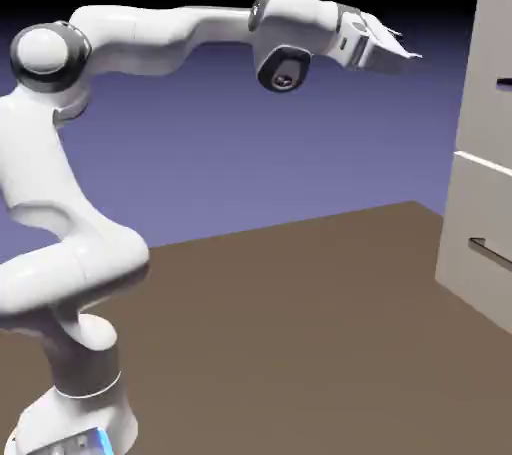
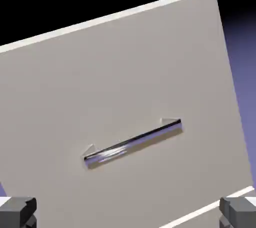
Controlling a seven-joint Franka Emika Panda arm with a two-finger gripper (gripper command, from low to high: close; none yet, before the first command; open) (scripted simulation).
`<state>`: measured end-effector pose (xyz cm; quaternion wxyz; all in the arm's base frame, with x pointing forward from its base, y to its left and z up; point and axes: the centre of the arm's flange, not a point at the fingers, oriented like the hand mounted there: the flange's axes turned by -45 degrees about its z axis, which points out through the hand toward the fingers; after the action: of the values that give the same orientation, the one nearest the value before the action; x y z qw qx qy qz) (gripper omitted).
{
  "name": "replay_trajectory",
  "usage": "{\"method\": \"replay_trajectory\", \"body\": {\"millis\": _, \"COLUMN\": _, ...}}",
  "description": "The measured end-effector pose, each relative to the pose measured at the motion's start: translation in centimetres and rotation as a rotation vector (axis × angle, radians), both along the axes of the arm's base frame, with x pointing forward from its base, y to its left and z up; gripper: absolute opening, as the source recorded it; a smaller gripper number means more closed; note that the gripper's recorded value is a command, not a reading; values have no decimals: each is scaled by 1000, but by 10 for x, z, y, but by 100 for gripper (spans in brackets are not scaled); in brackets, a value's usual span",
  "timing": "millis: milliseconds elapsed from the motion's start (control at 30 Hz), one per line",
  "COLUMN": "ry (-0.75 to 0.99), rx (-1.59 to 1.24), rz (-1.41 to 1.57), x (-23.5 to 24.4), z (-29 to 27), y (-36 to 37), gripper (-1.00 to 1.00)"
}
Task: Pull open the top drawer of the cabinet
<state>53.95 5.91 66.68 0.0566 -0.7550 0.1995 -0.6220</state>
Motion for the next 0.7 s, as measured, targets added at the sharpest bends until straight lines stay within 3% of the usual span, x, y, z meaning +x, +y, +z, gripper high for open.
{"method": "replay_trajectory", "body": {"millis": 700, "ry": -111, "rx": 535, "rz": 22, "x": 130, "z": -76, "y": -9, "gripper": 0}}
